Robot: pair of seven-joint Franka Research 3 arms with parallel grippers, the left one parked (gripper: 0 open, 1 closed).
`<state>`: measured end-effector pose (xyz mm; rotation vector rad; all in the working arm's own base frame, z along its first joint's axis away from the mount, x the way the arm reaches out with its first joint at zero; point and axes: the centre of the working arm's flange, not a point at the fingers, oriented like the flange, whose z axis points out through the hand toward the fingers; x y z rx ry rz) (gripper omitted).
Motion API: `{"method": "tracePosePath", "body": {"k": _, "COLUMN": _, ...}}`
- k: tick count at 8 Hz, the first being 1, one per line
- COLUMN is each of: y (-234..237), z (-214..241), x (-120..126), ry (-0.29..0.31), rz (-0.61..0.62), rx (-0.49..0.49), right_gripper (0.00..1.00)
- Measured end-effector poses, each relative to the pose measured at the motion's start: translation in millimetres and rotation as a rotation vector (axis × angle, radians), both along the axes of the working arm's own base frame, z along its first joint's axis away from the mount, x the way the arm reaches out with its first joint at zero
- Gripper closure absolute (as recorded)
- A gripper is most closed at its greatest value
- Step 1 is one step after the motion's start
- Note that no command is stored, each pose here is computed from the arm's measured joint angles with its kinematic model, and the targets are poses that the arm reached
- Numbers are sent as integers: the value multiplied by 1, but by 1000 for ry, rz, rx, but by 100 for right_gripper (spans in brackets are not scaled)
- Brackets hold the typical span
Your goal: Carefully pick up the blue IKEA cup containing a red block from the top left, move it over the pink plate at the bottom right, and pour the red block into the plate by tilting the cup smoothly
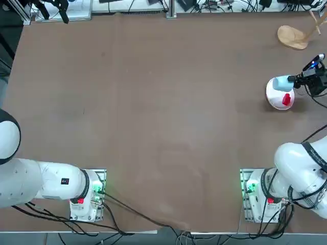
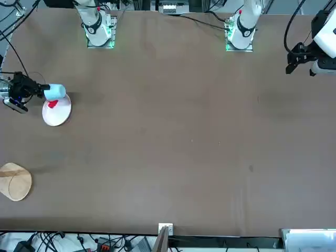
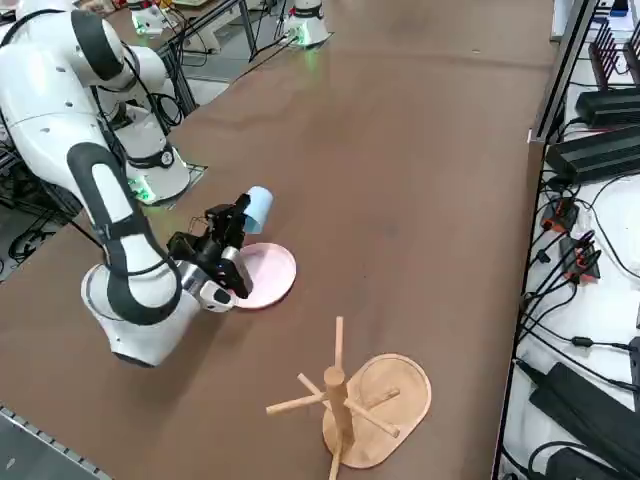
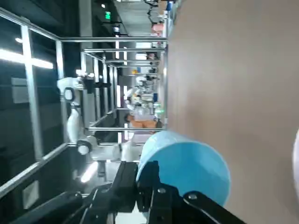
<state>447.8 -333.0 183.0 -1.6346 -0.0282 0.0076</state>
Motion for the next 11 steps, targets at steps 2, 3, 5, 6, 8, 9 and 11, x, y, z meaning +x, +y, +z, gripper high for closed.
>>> {"method": "tracePosePath", "body": {"k": 2, "y": 13, "z": 35, "x": 39, "ry": 8, "rz": 11, "rx": -194, "right_gripper": 96}}
{"method": "tracePosePath", "body": {"k": 3, "y": 24, "z": 61, "x": 57, "ry": 24, "rz": 17, "rx": -302, "right_gripper": 96}}
{"method": "tracePosePath", "body": {"k": 5, "y": 54, "z": 104, "x": 86, "ry": 29, "rz": 2, "rx": -518, "right_gripper": 96}}
{"method": "tracePosePath", "body": {"k": 6, "y": 75, "z": 118, "x": 97, "ry": 28, "rz": -7, "rx": -628, "right_gripper": 96}}
{"method": "tracePosePath", "body": {"k": 8, "y": 124, "z": 135, "x": 116, "ry": 28, "rz": 0, "rx": -830, "right_gripper": 96}}
{"method": "tracePosePath", "body": {"k": 9, "y": 150, "z": 140, "x": 123, "ry": 36, "rz": 10, "rx": -918, "right_gripper": 96}}
{"method": "tracePosePath", "body": {"k": 11, "y": 196, "z": 152, "x": 136, "ry": 54, "rz": 35, "rx": -1064, "right_gripper": 96}}
